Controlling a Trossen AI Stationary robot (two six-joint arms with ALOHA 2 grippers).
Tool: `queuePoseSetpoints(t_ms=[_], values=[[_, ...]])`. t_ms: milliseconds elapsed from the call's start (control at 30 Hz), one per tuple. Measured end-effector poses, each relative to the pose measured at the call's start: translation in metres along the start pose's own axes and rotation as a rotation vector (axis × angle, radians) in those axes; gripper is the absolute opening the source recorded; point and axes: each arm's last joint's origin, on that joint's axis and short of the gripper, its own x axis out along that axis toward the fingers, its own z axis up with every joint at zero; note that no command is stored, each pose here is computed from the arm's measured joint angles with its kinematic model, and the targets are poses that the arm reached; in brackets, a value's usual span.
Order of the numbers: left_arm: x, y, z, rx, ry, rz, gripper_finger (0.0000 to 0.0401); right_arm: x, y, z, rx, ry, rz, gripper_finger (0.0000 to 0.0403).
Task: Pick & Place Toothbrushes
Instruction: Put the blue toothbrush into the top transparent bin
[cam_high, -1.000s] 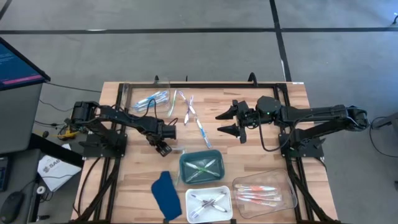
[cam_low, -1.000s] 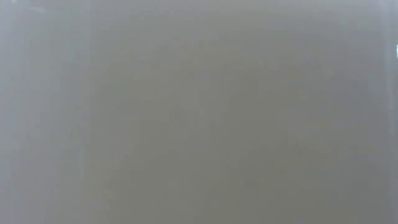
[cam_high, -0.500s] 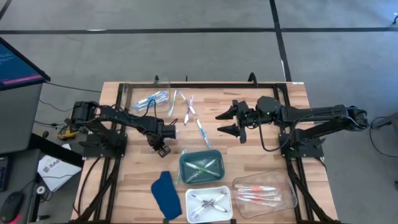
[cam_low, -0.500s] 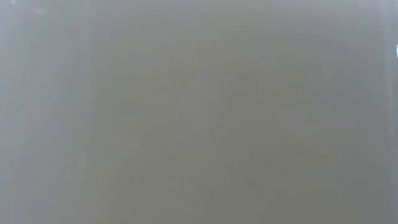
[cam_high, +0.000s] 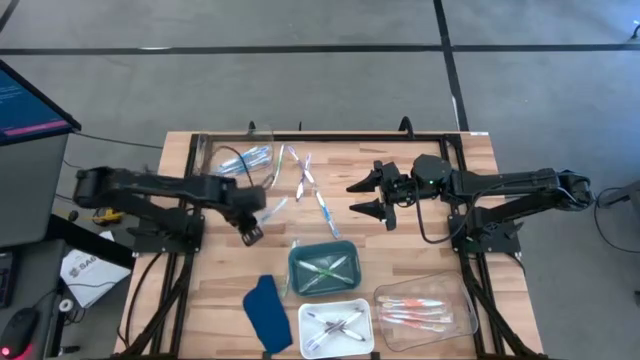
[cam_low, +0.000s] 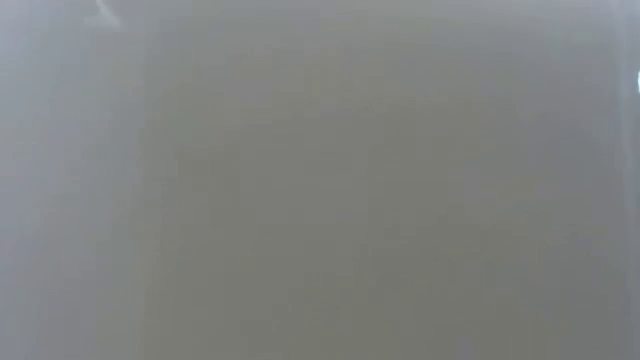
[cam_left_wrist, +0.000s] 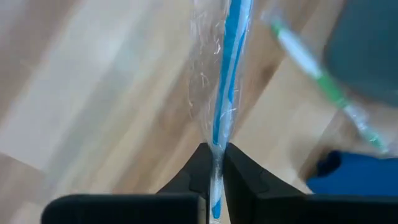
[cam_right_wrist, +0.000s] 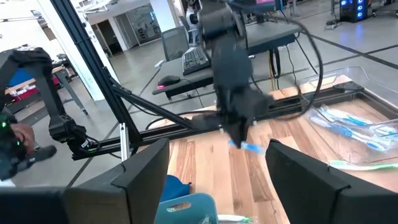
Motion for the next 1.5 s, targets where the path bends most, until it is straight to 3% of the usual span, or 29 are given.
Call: queuePoseSetpoints(t_ms=[100, 233, 467, 667, 967, 1133, 1500], values=[[-0.021, 0.011, 0.0, 0.017, -0.11, 0.005, 0.0012, 0.0, 0.0, 0.0, 0.0, -0.003, 0.001, 0.026], [-0.05, 0.026, 0.007, 0.06, -0.231, 0.101, 0.0012, 0.0, 0.0, 0.0, -0.001, -0.002, 0.001, 0.026], [-0.103, 0.062, 0.037, 0.101, -0.241, 0.385, 0.0012, 0.0, -0.001, 0.001, -0.004, -0.004, -0.002, 0.026], [-0.128, 0.105, 0.072, 0.075, -0.214, 0.505, 0.0012, 0.0, -0.002, 0.001, -0.015, -0.006, -0.008, 0.026], [-0.12, 0.179, 0.098, -0.05, -0.058, 0.567, 0.0014, 0.0, -0.002, 0.001, -0.018, -0.005, -0.008, 0.026], [-0.103, 0.208, 0.099, 0.003, 0.081, 0.548, 0.0016, 0.0, -0.002, 0.001, -0.018, -0.005, -0.008, 0.026], [-0.08, 0.207, 0.101, 0.26, 0.226, 0.484, 0.0014, 0.0, -0.002, 0.001, -0.029, -0.005, -0.009, 0.026]])
